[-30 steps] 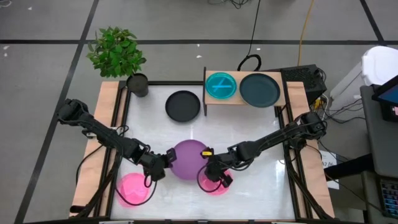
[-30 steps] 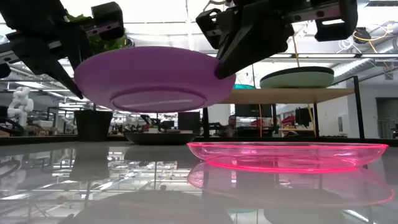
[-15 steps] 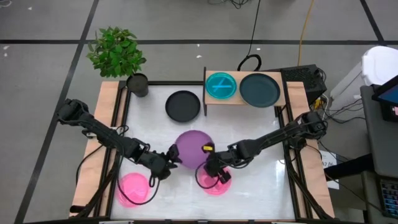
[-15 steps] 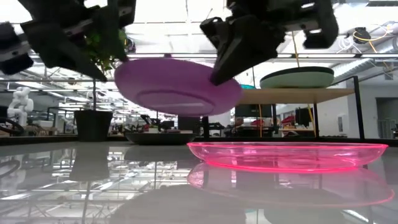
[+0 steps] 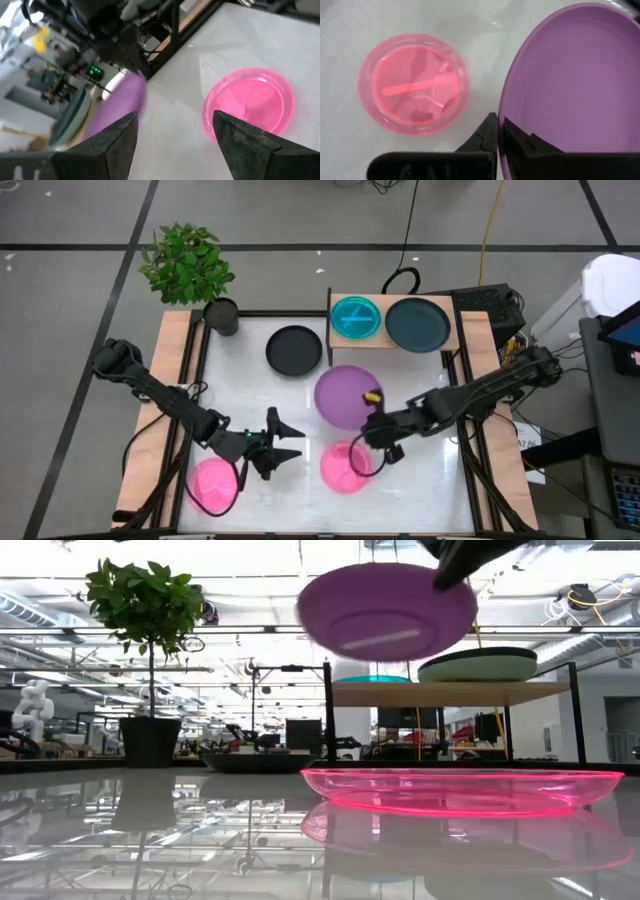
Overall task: Place and stack plates onto a shelf
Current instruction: Stack the big violet plate on top of the big black plate on the shelf
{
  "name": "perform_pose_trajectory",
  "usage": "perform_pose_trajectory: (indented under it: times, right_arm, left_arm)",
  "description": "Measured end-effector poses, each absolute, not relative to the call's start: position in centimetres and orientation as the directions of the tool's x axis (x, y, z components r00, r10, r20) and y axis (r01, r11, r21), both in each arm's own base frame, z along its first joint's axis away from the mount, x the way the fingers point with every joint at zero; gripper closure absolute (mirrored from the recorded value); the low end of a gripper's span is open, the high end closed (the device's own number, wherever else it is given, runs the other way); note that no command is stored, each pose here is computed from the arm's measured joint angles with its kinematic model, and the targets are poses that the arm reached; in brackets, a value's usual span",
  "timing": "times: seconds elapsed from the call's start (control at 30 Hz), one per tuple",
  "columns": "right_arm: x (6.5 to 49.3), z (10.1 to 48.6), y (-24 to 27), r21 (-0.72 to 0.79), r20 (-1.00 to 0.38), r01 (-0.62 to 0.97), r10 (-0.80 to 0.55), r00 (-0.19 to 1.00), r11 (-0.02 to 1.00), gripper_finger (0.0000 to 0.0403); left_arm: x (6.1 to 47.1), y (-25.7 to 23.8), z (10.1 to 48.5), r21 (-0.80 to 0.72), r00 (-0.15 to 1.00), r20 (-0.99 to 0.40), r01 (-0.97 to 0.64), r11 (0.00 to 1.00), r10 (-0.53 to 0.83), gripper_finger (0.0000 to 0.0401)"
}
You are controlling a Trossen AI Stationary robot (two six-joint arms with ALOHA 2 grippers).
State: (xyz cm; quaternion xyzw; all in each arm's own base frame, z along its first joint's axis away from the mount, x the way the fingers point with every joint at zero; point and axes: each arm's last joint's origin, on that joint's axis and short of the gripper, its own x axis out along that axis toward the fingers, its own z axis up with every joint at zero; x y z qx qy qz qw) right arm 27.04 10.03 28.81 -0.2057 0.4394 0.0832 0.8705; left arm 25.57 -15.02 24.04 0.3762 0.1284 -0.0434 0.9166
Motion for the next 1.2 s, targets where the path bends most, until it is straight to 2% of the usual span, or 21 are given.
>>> perform_pose_trajectory:
  times: [0.23,0.4,0.77,1.2]
  right_arm:
    - [23.6,32.0,7.7,-0.327,-0.767,-0.255,-0.097,0.635,0.91,0.0403]
    - [22.0,33.6,5.0,-0.345,-0.773,-0.197,-0.159,0.615,0.918,0.0403]
    - [20.6,35.1,-1.6,-0.41,-0.824,-0.043,-0.349,0.445,0.911,0.0403]
    - [19.4,34.9,-6.0,-0.421,-0.848,0.077,-0.423,0.319,0.904,0.0403]
  left_arm:
    - [26.5,-12.8,23.5,0.489,0.942,-0.32,0.068,0.87,0.106,0.0139]
    - [27.0,-10.8,22.7,0.396,0.904,-0.386,-0.016,0.918,0.182,0.0139]
    - [27.7,-8.5,22.5,0.317,0.877,-0.405,-0.131,0.939,0.259,0.0139]
    - [27.1,-8.1,21.4,0.218,0.814,-0.507,-0.198,0.956,0.284,0.0139]
